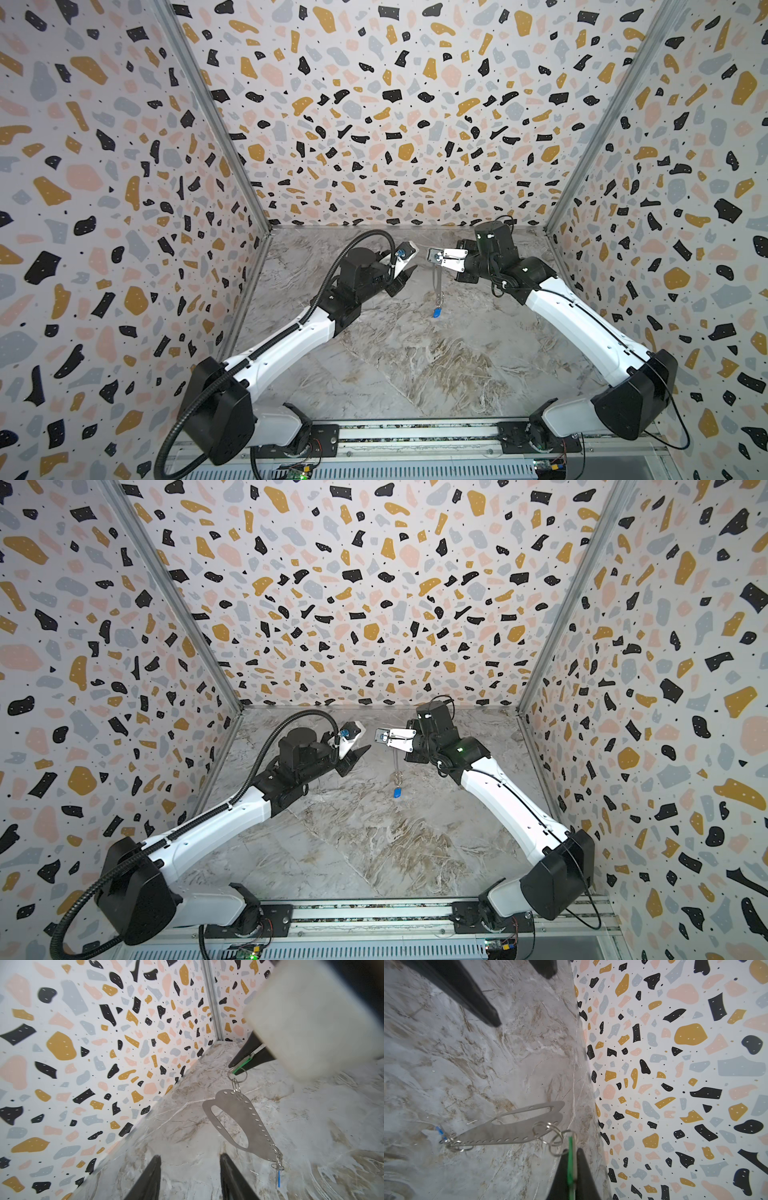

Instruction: Remove the keys from the keyring

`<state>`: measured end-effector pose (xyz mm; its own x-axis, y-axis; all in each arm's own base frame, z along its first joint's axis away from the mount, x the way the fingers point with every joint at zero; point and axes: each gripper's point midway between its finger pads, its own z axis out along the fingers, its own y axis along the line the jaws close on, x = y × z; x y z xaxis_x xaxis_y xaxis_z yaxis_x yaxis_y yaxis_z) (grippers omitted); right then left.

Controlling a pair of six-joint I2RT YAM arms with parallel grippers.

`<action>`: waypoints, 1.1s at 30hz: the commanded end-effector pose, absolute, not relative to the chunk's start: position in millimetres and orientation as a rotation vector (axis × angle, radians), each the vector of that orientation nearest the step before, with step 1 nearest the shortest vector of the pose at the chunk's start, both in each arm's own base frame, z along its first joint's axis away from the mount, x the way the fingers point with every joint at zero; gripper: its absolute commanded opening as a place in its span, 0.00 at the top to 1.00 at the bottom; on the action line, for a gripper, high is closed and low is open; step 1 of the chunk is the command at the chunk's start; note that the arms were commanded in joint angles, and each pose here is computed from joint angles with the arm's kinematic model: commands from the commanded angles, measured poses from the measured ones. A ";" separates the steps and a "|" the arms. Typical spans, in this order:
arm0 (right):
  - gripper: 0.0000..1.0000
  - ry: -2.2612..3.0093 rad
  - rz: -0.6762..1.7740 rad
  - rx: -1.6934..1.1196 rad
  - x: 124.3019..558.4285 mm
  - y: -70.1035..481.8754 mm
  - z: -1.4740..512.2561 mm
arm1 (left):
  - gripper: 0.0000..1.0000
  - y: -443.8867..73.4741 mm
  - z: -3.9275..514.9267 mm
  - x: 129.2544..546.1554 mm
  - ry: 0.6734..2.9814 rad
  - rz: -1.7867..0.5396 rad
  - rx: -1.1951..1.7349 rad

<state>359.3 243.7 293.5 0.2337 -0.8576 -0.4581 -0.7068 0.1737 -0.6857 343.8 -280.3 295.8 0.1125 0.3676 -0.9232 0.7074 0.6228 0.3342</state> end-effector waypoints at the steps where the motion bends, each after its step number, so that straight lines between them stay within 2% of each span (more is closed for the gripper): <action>1: 1.00 1.613 -0.184 -1.558 350.1 241.0 295.4 | 0.52 -279.8 340.1 330.7 1.292 -0.270 0.850; 10: 1.00 1.734 -0.192 -1.595 345.3 241.7 289.5 | 0.51 -291.4 333.7 301.7 1.183 -0.270 0.880; 19: 1.00 1.856 -0.189 -1.552 344.8 240.9 283.3 | 0.51 -314.1 320.7 287.8 1.178 -0.258 0.885; 33: 1.00 1.918 -0.180 -1.493 346.1 239.6 286.4 | 0.47 -331.0 283.8 296.2 1.366 -0.456 0.795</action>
<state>347.2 240.4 268.1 -0.0821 -0.9121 -0.4016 -0.8210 0.2904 -0.4916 292.0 -327.3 278.3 0.2198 0.2393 -0.9458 0.7053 0.6308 0.3235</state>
